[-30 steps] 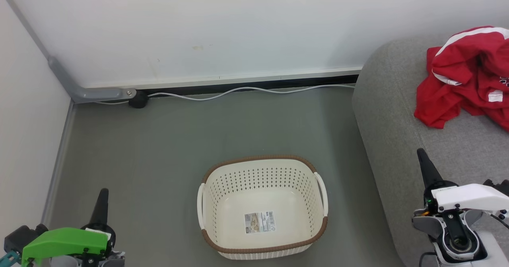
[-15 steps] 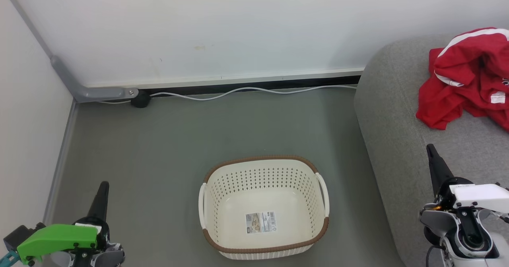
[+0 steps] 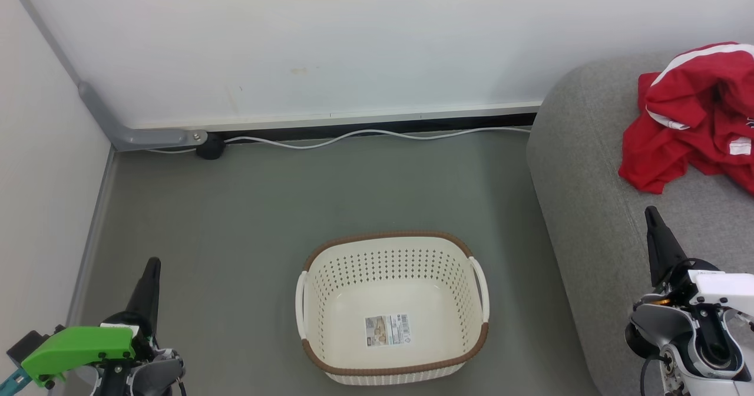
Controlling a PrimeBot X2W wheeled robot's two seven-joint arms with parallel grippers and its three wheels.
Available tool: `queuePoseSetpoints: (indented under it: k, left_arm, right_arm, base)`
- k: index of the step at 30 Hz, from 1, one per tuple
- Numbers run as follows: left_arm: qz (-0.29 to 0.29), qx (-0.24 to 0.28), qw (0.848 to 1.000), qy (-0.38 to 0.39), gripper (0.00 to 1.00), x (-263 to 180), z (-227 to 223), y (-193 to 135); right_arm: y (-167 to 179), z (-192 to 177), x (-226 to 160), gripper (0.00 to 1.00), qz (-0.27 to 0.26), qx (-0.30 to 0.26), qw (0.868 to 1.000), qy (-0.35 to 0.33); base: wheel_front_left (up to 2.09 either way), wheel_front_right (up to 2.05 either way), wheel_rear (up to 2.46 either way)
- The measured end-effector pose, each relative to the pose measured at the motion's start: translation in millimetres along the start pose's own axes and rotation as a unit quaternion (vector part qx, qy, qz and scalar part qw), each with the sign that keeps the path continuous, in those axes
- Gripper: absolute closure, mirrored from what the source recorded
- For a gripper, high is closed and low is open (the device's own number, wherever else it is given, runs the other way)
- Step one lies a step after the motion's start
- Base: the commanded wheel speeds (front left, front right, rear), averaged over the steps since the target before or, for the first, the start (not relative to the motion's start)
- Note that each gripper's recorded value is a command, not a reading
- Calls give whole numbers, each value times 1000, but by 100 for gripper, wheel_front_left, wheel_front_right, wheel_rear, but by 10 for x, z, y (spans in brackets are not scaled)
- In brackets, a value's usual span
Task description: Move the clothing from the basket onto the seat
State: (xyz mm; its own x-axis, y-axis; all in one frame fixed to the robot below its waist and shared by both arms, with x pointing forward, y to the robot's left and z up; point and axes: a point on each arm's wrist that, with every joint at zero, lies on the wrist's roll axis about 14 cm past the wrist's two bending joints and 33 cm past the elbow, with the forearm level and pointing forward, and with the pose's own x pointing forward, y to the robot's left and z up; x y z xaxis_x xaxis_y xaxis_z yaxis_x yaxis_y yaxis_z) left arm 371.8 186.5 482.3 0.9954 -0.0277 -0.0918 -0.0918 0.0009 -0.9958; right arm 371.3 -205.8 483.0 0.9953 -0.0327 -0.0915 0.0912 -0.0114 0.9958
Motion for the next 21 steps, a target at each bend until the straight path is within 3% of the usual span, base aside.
queuePoseSetpoints:
  k: [21]
  left_arm:
    - [-2,-1,1000,0,100,15,1,-17]
  right_arm:
    - [-10,0,-1,100,-2,1,1000,0]
  base:
    - [0,0,0]
